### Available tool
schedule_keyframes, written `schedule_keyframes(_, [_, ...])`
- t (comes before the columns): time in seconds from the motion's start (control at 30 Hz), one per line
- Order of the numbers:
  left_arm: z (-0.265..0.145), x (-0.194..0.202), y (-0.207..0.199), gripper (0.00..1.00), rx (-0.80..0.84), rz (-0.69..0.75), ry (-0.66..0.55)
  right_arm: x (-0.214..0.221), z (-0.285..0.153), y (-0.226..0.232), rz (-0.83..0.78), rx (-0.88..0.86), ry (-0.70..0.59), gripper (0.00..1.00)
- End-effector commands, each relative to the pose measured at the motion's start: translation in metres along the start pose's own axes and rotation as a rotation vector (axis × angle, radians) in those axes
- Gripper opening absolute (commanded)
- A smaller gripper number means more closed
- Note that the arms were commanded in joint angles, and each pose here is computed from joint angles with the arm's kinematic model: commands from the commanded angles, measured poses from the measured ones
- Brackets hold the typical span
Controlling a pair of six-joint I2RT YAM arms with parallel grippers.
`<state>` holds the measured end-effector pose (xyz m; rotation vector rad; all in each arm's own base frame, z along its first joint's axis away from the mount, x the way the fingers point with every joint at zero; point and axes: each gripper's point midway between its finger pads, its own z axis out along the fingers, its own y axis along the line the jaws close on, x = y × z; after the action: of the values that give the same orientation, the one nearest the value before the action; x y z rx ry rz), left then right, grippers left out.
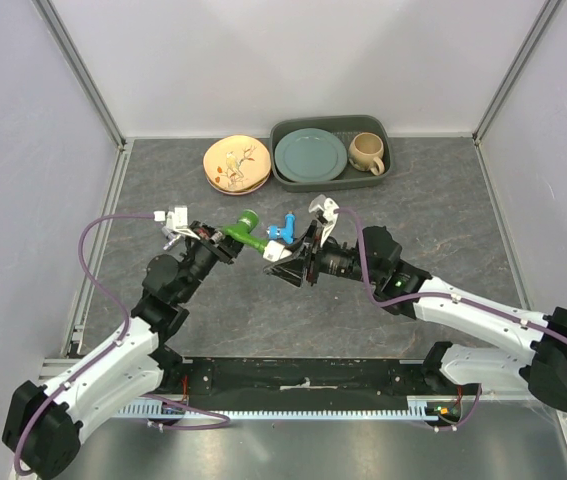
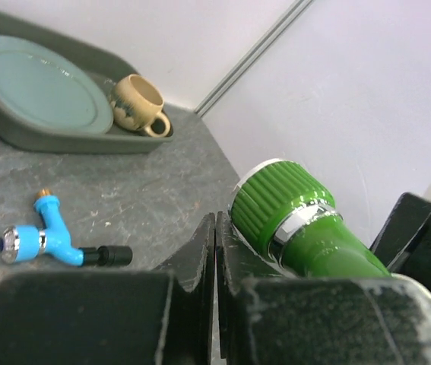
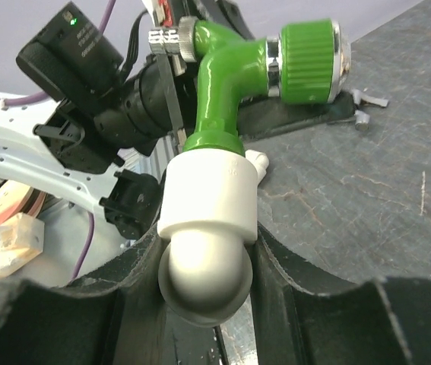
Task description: Install the water faucets
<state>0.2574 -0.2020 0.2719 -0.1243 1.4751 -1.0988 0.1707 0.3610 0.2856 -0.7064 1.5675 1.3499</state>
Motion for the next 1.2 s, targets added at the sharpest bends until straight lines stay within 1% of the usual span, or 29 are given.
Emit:
schedule_keyframes(0.0, [0.002, -0.031, -0.039, 0.05, 0.179, -0.015, -0.097, -0.011, 0.006, 0.025, -0.016, -0.130, -0.020, 0.00])
schedule_keyframes(0.13, [-0.005, -0.045, -0.054, 0.05, 0.287, 0.024, -0.141, -0.006, 0.006, 0.025, -0.023, -0.144, 0.006, 0.00])
schedule_keyframes(0.27, [-0.012, -0.050, -0.058, 0.06, 0.349, 0.023, -0.165, -0.003, 0.002, 0.025, -0.041, -0.142, 0.022, 0.00])
schedule_keyframes(0.43, [-0.018, -0.043, -0.058, 0.10, 0.402, 0.005, -0.137, -0.016, -0.010, 0.023, -0.087, -0.109, -0.014, 0.00])
schedule_keyframes(0.6, [-0.020, -0.044, -0.058, 0.19, 0.422, -0.032, -0.119, -0.032, -0.027, 0.022, -0.180, -0.078, -0.040, 0.00])
schedule_keyframes(0.7, [-0.022, -0.046, -0.071, 0.27, 0.480, -0.037, -0.097, -0.032, -0.034, 0.019, -0.223, -0.065, -0.025, 0.00])
schedule_keyframes(0.73, [-0.024, -0.043, -0.077, 0.29, 0.510, -0.030, -0.068, -0.031, -0.035, 0.018, -0.228, -0.063, -0.019, 0.00])
schedule_keyframes(0.77, [-0.023, -0.045, -0.084, 0.34, 0.535, -0.033, -0.058, -0.027, -0.037, 0.022, -0.234, -0.094, 0.002, 0.00])
schedule_keyframes(0.83, [-0.025, -0.041, -0.093, 0.39, 0.582, -0.036, -0.010, -0.022, -0.038, 0.027, -0.257, -0.136, 0.020, 0.00])
schedule_keyframes(0.87, [-0.025, -0.043, -0.099, 0.43, 0.606, -0.033, -0.002, -0.018, -0.039, 0.032, -0.262, -0.173, 0.036, 0.00])
schedule_keyframes(0.97, [-0.023, -0.039, -0.109, 0.50, 0.662, -0.036, 0.064, -0.008, -0.040, 0.033, -0.289, -0.205, 0.070, 0.00])
schedule_keyframes(1.03, [-0.024, -0.032, -0.114, 0.52, 0.700, -0.052, 0.127, -0.003, -0.040, 0.030, -0.301, -0.201, 0.100, 0.00])
schedule_keyframes(1.17, [-0.022, -0.029, -0.122, 0.55, 0.760, -0.095, 0.189, 0.003, -0.039, 0.022, -0.328, -0.176, 0.150, 0.00])
